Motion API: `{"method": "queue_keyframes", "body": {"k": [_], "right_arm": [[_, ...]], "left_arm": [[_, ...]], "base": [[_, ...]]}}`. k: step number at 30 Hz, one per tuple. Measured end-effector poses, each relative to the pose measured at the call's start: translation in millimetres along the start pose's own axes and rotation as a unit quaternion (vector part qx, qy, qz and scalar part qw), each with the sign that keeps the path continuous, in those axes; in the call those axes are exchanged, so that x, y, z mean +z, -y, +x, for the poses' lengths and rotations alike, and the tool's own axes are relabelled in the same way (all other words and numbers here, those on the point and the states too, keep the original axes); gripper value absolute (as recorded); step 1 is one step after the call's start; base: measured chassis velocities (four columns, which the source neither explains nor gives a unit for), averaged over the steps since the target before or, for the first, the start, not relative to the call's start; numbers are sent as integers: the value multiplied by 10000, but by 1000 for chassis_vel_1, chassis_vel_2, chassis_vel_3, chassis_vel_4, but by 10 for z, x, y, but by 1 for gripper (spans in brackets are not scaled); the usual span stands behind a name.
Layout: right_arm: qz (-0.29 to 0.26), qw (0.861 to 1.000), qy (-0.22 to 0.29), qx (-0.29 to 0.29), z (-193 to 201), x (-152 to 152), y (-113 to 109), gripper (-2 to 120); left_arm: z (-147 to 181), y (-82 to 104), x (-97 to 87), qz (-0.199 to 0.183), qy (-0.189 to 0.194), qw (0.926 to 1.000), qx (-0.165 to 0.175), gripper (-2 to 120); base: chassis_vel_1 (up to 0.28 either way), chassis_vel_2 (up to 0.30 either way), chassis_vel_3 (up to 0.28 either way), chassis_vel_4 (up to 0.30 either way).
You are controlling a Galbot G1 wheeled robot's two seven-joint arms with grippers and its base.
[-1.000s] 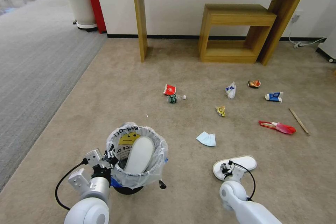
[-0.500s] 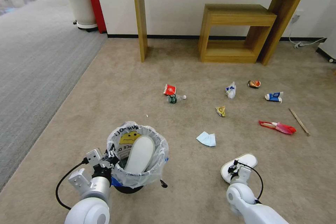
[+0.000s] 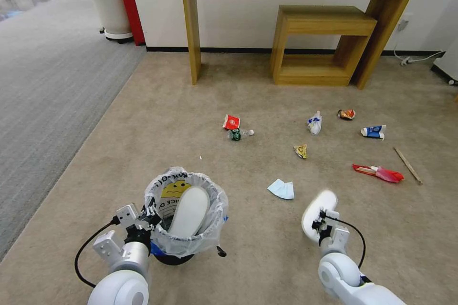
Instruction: Pick up the trash bin and place the garbage on the floor into it.
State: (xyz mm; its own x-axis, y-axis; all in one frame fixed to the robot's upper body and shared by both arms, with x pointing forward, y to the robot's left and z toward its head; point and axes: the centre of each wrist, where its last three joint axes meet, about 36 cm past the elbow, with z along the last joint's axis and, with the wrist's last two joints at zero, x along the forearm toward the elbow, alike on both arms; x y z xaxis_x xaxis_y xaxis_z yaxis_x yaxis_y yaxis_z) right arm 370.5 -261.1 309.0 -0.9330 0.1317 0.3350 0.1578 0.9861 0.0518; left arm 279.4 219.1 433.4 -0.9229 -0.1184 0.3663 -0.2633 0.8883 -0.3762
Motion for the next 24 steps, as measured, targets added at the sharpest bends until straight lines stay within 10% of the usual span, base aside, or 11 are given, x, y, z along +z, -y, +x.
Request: {"method": "queue_keyframes", "body": {"k": [24], "right_arm": [[436,9278,1993,-3122,328,-1517,-704,0]], "left_arm": [[76,44,37,-36,-3,10000,-28,3]], "base": [[0,0,0,0]]}}
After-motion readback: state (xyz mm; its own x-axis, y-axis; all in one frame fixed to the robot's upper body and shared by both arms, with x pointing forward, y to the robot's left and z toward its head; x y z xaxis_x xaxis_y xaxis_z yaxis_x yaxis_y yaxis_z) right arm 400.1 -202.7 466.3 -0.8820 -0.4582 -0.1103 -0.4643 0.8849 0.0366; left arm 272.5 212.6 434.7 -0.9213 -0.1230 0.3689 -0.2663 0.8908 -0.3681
